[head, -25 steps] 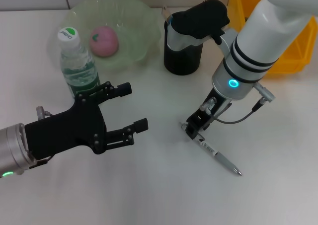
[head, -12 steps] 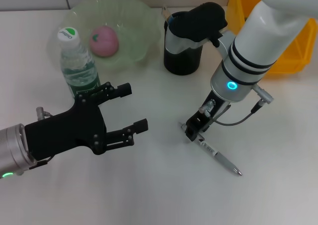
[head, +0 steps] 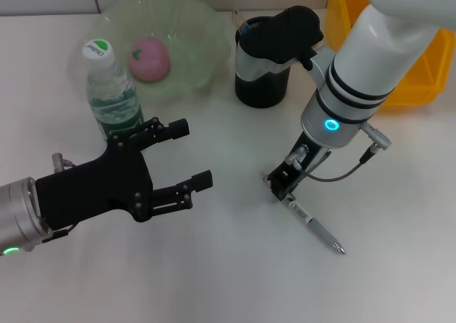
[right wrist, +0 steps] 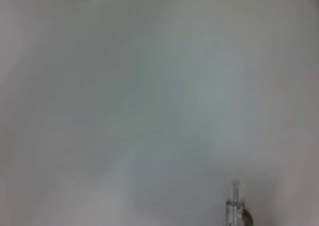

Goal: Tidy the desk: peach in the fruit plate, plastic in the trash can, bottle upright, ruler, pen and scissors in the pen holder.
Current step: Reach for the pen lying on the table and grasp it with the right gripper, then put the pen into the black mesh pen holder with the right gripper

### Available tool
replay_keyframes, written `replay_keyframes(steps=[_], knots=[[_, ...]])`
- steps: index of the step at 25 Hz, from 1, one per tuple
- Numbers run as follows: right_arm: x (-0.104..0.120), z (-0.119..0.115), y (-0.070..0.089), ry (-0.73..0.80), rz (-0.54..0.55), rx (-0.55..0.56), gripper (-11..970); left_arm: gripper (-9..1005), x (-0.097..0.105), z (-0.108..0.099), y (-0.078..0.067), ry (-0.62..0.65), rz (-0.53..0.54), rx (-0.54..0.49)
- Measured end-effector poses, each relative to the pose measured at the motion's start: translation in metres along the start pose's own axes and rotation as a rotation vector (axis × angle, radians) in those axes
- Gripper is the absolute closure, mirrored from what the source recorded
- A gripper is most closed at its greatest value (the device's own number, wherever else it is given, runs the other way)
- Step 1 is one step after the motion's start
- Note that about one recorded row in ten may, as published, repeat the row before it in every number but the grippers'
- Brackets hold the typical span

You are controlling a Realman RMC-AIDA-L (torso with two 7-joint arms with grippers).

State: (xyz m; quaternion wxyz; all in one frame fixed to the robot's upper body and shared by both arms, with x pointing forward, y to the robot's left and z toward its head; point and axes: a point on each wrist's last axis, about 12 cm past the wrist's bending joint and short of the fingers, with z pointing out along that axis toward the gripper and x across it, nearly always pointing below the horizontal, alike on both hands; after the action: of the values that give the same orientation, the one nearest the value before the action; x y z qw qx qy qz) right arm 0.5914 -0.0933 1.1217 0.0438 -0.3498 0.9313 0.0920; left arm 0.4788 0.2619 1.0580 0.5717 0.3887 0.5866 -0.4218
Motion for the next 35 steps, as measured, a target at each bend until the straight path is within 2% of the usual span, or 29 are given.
replay_keyframes(steps=[14,19,30,35], knots=[[0.001,0.0005,-0.0006,-0.003,0.015,-0.016,795,161,-0.001,0.0009,0.0007,-0.001,0.001,0.004],[0.0014,0.0008,-0.0008,-0.001,0.016,-0.015,680,161,-0.001,0.0009,0.0006,-0.002,0.001,0.005],[0.0012,0.0012,0.0027,0.011,-0.014,0.001,714,161,0.0,0.0008,0.0004,0.001,-0.001,0.001],[0.0007,-0.0003,0.0056,-0.002,-0.03,0.001,772,161,0.0001,0.0006,0.0004,0.001,-0.001,0.0]])
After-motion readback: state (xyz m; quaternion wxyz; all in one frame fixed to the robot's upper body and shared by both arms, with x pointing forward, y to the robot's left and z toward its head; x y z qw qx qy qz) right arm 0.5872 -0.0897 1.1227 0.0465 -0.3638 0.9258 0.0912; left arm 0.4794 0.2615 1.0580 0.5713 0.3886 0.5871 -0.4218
